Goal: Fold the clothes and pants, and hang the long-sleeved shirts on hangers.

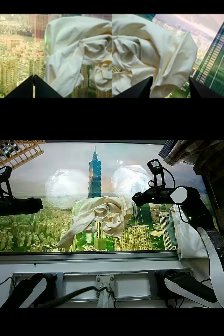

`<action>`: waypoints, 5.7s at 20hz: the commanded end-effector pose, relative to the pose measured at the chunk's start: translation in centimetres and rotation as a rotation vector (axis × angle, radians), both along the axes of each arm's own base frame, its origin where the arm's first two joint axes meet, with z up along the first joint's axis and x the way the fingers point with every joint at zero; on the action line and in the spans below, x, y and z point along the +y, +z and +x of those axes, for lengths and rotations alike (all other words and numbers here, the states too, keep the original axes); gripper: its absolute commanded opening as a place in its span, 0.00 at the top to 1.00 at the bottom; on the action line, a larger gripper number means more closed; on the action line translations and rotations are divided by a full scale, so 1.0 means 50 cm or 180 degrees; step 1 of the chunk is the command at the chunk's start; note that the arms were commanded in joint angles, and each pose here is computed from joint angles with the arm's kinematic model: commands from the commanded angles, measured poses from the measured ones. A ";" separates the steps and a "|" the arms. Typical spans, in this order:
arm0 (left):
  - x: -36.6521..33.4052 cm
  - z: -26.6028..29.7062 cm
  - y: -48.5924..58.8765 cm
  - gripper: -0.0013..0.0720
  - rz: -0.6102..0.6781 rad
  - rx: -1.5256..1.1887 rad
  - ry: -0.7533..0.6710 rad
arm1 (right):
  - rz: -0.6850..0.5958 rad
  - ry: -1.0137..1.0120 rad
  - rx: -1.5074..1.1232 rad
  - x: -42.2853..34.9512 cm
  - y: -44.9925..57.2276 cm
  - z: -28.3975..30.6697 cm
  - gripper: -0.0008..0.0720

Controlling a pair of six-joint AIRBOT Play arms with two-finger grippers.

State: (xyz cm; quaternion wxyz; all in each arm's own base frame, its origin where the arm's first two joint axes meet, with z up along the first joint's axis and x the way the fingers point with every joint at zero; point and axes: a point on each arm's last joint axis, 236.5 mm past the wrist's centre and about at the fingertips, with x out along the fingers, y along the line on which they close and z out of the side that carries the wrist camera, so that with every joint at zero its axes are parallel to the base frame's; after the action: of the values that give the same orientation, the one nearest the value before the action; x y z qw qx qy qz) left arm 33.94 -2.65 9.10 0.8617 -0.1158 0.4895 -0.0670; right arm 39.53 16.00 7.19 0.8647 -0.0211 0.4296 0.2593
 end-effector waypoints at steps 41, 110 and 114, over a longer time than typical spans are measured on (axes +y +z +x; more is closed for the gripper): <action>-0.078 -0.330 -0.158 0.18 0.0028 0.0271 -0.0321 | 0.0482 -0.0072 0.0050 0.048 0.030 0.000 0.30; 0.045 -0.200 0.801 0.98 0.1298 -0.3839 0.0204 | 0.2373 -0.0655 -0.2626 -0.034 0.821 -0.180 0.96; 0.048 -0.304 0.916 0.98 0.1287 -0.4391 0.0332 | 0.2458 -0.0498 -0.2988 -0.064 0.910 -0.317 0.96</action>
State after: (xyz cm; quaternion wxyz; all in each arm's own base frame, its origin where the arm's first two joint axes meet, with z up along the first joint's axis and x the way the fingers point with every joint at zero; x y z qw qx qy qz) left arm 22.93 -0.67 50.06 0.9912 0.0895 -0.0976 -0.0056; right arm 28.86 14.43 48.88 0.9256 0.2324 -0.0690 0.2906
